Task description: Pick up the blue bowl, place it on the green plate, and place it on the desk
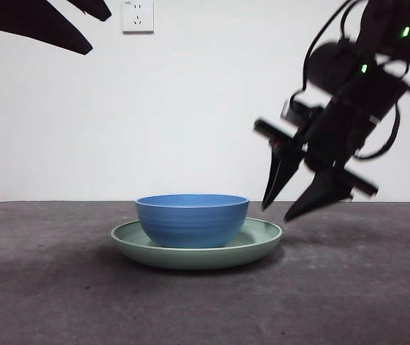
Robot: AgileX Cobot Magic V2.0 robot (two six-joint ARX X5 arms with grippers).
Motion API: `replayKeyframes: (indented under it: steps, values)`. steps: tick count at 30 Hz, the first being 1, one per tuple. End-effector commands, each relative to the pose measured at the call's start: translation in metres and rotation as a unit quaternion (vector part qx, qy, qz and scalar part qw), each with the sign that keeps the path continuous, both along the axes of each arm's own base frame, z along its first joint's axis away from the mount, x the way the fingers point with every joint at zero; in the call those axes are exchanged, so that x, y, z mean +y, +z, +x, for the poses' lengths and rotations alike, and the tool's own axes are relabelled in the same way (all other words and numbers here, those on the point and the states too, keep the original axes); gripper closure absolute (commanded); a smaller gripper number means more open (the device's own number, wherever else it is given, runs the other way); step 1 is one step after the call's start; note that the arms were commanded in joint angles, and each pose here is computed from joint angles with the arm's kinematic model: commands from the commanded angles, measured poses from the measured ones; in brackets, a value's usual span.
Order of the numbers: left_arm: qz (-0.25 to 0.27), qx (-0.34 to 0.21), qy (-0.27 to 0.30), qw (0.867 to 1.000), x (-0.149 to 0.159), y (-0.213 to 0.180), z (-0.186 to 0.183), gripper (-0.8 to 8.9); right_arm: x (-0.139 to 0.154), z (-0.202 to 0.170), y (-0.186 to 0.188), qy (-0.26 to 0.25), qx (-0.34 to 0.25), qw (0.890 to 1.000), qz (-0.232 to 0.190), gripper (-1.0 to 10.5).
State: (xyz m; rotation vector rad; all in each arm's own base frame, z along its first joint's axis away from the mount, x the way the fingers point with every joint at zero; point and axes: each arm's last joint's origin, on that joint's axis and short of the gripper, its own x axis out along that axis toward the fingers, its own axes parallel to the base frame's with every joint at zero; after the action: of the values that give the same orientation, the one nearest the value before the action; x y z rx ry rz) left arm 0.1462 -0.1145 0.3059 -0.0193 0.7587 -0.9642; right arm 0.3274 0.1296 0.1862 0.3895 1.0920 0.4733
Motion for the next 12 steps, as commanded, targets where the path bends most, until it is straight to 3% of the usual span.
replayKeyframes:
  steps: [1,12]
  values:
    - [0.002,-0.008,-0.009,1.0,-0.002,0.0,0.001,6.23,-0.002,-0.006,0.028,0.012,-0.047,0.999,-0.016,7.6]
    - [0.001,-0.009,-0.008,1.0,-0.002,0.001,0.001,6.23,-0.022,-0.08,0.121,0.088,-0.16,0.983,-0.028,7.6]
